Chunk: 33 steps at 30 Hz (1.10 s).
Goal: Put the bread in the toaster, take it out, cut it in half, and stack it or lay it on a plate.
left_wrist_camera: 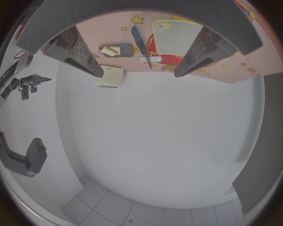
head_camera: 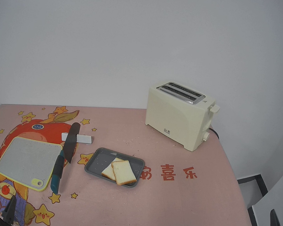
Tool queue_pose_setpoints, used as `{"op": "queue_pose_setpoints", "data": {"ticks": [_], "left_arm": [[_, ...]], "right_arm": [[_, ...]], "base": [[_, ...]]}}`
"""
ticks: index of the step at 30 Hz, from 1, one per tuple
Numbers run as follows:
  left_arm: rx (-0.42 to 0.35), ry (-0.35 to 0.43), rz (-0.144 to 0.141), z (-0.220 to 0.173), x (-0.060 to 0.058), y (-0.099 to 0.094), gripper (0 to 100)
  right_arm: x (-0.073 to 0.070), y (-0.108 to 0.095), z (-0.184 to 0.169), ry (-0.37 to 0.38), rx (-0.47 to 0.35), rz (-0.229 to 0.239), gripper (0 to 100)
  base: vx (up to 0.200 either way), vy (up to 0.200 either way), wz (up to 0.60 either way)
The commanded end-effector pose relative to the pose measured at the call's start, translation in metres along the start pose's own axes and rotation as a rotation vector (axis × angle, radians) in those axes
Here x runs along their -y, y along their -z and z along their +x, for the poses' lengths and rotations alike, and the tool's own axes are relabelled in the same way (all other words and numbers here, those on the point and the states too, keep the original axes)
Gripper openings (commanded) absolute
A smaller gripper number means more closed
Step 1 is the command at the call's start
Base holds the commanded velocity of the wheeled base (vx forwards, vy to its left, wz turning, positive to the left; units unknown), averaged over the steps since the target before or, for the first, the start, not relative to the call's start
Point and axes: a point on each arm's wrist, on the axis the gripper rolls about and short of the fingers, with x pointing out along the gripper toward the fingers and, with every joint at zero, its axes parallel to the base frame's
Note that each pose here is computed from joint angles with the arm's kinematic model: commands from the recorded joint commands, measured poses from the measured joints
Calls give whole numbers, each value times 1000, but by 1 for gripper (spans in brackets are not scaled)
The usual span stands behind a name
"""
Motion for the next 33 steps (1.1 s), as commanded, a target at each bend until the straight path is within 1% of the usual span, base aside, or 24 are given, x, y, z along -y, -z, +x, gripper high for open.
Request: {"op": "queue_pose_setpoints", "data": {"ticks": [1, 2, 5, 7, 8, 9, 11, 12, 13, 14, 15, 17, 19, 20, 21, 22, 23, 24, 28, 33], "left_arm": [[-31, -113, 42, 1, -3, 6, 100], [-34, -107, 42, 1, -3, 7, 100], [-34, -115, 45, 1, -2, 7, 100], [-34, -118, 55, 1, -2, 7, 100], [-38, -117, 72, 1, -2, 7, 100], [-38, -117, 72, 1, -2, 7, 100], [-45, -124, 72, 2, -2, 7, 100], [-45, -143, 71, 2, -2, 7, 100], [-44, -164, 70, 2, -1, 8, 100], [-40, -185, 69, 2, -1, 8, 100], [-28, -227, 68, 1, 0, 8, 100], [-10, -240, 68, 0, 0, 8, 100], [-4, -228, 77, -1, 0, 8, 100], [3, -209, 88, -2, 1, 9, 100], [22, -145, 124, -5, 2, 12, 100], [26, -122, 140, -6, 2, 13, 100], [14, -92, 156, -6, 3, 13, 100], [5, -91, 160, -5, 3, 13, 100], [7, -89, 171, -5, 3, 12, 100], [6, -91, 159, -5, 3, 12, 100]], "right_arm": [[3, 9, -1, 115, -38, -40, 100], [4, 11, -2, 131, -76, -50, 100], [4, 10, -1, 125, -55, -54, 100], [4, 10, -1, 125, -53, -57, 100], [3, 10, -1, 123, -54, -63, 100], [3, 10, -1, 123, -54, -63, 100], [3, 11, -1, 86, -57, -85, 100], [2, 10, -1, 55, -57, -90, 100], [2, 10, -1, 39, -56, -94, 100], [1, 10, -1, 31, -56, -97, 100], [1, 10, -1, 31, -55, -99, 100], [1, 10, -1, 31, -55, -99, 100], [1, 10, -1, 31, -55, -99, 100], [1, 10, -1, 31, -55, -99, 100], [1, 10, -1, 31, -55, -97, 100], [2, 11, 0, 31, -56, -97, 100], [2, 11, 0, 30, -58, -98, 100], [2, 11, 0, 30, -58, -98, 100], [2, 11, 0, 30, -58, -98, 100], [2, 11, 0, 32, -58, -95, 100]], "base": [[0, 0, 0], [0, 0, 0], [0, 0, 0], [0, 0, 0], [0, 0, 0], [0, 0, 0], [0, 0, 0], [0, 0, 0], [0, 0, 0], [0, 0, 0], [0, 0, 0], [0, 0, 0], [0, 0, 0], [0, 0, 0], [0, 0, 0], [0, 0, 0], [0, 0, 0], [0, 0, 0], [0, 0, 0], [0, 0, 0]]}}
